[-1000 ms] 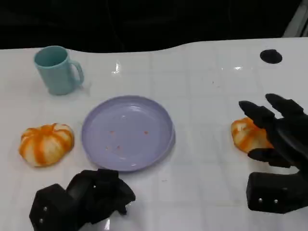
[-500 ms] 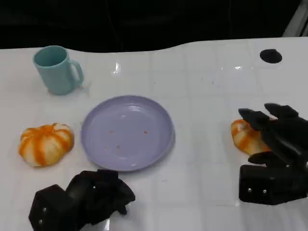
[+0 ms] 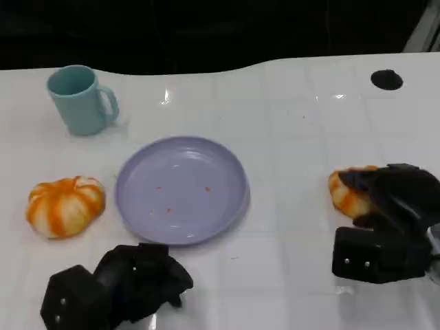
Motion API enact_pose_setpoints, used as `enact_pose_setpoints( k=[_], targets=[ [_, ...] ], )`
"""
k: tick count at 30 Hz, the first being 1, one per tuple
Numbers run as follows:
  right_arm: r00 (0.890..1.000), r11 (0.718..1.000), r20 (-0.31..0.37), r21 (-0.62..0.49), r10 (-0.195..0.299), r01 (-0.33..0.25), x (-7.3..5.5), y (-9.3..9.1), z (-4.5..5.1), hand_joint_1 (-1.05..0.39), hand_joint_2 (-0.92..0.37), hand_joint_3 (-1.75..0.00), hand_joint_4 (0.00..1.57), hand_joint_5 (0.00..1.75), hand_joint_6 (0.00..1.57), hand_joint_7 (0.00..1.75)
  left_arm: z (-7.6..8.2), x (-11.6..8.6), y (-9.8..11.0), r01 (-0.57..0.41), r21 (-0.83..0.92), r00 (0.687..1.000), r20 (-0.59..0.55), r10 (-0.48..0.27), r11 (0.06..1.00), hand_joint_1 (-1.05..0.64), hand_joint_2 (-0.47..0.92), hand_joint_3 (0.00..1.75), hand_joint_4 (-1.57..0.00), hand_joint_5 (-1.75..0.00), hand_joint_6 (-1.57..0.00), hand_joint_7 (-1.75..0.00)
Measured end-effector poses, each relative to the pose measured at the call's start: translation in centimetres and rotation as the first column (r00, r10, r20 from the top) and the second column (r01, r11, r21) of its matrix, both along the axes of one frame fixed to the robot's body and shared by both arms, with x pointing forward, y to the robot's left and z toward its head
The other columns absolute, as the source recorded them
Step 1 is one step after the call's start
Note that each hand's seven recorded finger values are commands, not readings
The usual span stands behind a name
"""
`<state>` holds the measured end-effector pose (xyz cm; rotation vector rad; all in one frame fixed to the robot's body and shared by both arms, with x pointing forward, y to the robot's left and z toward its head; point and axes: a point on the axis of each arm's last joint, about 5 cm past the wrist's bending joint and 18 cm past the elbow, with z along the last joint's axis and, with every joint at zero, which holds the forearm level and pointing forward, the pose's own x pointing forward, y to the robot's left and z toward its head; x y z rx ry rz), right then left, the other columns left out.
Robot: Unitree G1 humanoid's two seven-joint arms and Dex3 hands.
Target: Grasp the bread from the table and place it into the plate.
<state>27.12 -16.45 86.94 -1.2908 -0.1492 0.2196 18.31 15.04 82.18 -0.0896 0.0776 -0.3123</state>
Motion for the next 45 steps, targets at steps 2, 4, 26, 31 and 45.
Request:
enact_pose_setpoints(
  k=[2,4,26,31,45],
  targets=[
    [0.999,1.0,0.038,0.024,0.011,-0.012,0.0,-0.1,-0.28,-0.04,-0.66,-0.59,0.91,1.72,0.88,1.31,0.0,-0.1,0.0,-0.001,0.0,1.0,-0.001,0.001,1.0,-1.05,0.85,0.0,-0.87,-1.52,-1.31,-0.76],
    [0.998,0.999,0.06,0.033,0.013,-0.015,-0.1,-0.1,-0.56,-0.05,-0.56,-0.79,0.9,1.74,0.82,1.43,0.0,-0.1,0.0,-0.002,-0.001,1.0,-0.001,0.002,1.0,-1.05,0.85,0.0,-0.87,-1.52,-1.31,-0.76],
    [0.962,0.959,0.27,0.261,0.039,-0.112,-0.8,2.2,-0.18,0.08,-0.2,-1.4,1.01,1.75,0.89,1.57,-0.1,-0.1,0.3,-0.005,-0.012,1.0,-0.004,0.005,1.0,-1.04,0.85,0.01,-0.89,-1.51,-1.3,-0.75],
    [0.963,0.931,0.257,0.326,0.081,-0.166,-1.4,3.1,0.09,0.15,-0.14,-1.47,1.02,1.75,0.88,1.6,-0.1,-0.1,0.4,-0.003,-0.004,1.0,0.0,0.003,1.0,-1.04,0.85,0.0,-0.88,-1.51,-1.3,-0.76],
    [0.926,0.79,0.274,0.491,0.261,-0.368,-0.4,8.8,3.19,0.17,-0.09,-1.62,1.08,1.75,0.9,1.63,-0.1,0.1,0.3,0.005,0.002,1.0,0.002,-0.005,1.0,-1.05,0.85,0.0,-0.89,-1.52,-1.32,-0.75]
  ],
)
